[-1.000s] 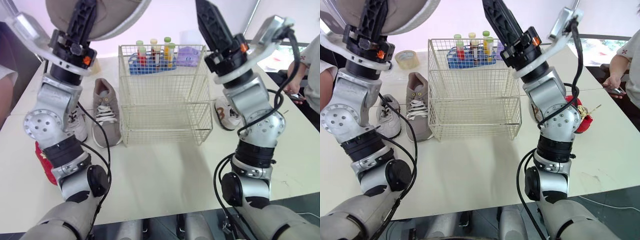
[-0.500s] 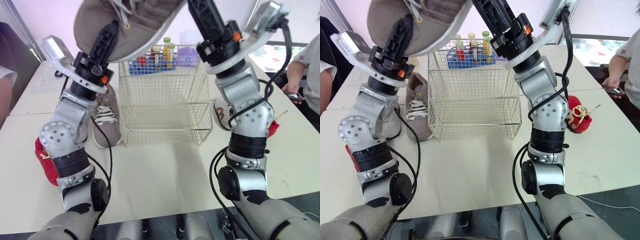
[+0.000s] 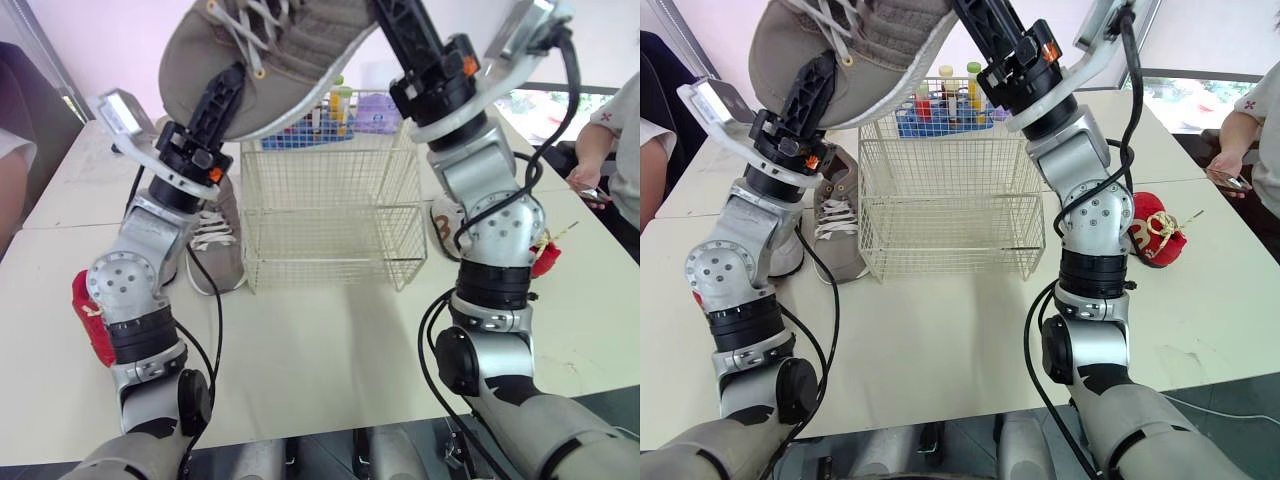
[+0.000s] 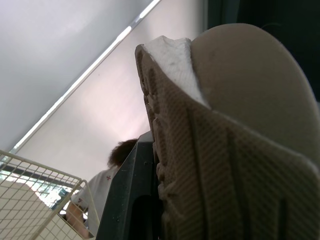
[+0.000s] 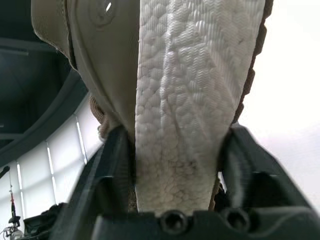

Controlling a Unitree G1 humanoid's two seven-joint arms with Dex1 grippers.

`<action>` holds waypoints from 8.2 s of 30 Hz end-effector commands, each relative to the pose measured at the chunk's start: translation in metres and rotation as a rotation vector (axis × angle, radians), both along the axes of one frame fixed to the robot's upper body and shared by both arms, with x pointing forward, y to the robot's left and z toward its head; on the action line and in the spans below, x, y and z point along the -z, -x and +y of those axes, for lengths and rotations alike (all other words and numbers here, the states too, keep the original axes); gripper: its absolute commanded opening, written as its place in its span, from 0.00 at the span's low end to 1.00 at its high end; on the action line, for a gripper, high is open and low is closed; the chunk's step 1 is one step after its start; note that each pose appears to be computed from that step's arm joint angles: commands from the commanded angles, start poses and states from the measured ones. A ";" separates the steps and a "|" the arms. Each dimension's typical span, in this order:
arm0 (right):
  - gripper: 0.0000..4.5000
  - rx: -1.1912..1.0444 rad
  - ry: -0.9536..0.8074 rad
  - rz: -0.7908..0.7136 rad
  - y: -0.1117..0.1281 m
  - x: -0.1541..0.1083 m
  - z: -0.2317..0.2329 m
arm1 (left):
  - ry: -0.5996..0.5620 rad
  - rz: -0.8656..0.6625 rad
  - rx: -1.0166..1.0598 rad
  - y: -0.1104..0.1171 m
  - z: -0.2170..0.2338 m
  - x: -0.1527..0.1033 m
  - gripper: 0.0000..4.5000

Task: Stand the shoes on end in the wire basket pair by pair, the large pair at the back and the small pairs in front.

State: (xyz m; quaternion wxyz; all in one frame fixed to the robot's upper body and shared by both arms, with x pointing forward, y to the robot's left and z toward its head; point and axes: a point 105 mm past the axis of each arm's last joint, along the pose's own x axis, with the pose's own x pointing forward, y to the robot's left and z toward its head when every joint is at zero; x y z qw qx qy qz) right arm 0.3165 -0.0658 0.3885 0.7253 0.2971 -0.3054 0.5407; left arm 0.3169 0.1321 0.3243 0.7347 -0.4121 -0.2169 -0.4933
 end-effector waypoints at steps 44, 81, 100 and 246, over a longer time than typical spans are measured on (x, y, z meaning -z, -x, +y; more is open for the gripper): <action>0.37 0.265 0.871 -0.284 -0.080 0.013 -0.063 | -0.737 -0.013 -0.247 0.058 0.029 0.031 0.76; 0.99 0.426 0.694 -0.321 -0.062 -0.024 -0.122 | -0.995 0.071 -0.446 0.050 0.040 0.055 0.78; 1.00 -0.038 1.310 -0.342 0.056 0.083 -0.057 | -1.146 0.701 -0.835 -0.069 0.166 0.065 0.98; 1.00 1.108 0.679 0.616 0.013 0.229 -0.215 | -0.889 -0.005 -0.203 0.089 -0.066 0.112 0.99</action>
